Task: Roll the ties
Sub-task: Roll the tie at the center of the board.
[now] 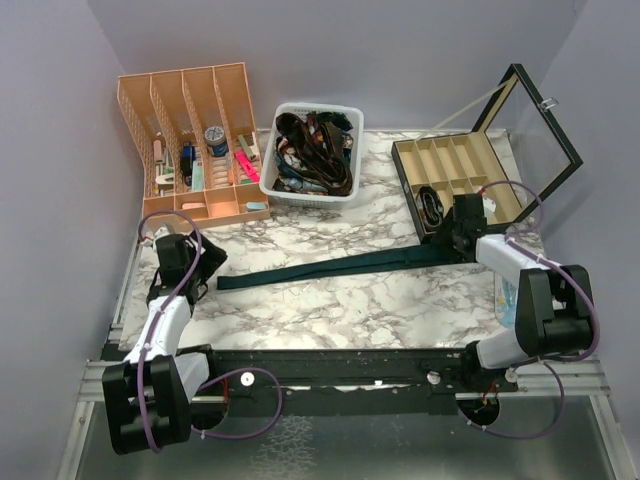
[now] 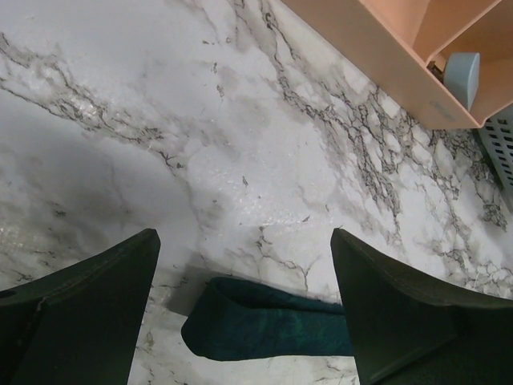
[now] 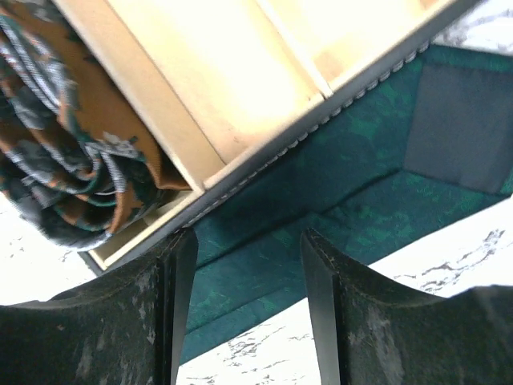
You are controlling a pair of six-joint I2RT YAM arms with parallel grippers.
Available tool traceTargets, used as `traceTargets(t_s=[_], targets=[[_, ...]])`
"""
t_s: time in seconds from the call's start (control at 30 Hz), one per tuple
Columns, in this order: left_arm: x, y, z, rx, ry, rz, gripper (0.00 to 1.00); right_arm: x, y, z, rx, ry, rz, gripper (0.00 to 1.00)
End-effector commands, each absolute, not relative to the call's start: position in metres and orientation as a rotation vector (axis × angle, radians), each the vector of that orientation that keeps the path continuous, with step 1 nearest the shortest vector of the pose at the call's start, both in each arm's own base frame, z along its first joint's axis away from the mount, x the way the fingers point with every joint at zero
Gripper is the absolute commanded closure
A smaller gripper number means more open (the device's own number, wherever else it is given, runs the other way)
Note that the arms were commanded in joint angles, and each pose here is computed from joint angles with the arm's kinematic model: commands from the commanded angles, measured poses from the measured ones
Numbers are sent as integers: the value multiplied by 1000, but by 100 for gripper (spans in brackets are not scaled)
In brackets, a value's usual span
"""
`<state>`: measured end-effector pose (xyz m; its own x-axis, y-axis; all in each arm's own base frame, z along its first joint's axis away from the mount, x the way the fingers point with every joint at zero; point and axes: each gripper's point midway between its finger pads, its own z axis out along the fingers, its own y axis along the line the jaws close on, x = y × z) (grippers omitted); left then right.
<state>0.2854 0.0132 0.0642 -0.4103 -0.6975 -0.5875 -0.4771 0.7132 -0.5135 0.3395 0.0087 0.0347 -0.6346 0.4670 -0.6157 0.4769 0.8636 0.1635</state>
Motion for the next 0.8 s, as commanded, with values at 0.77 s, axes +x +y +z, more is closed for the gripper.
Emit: traceTargets(t_s=[0.77], targets=[[257, 8, 33, -1012, 2168, -337, 16, 277, 373, 104, -676, 2280, 911, 45]])
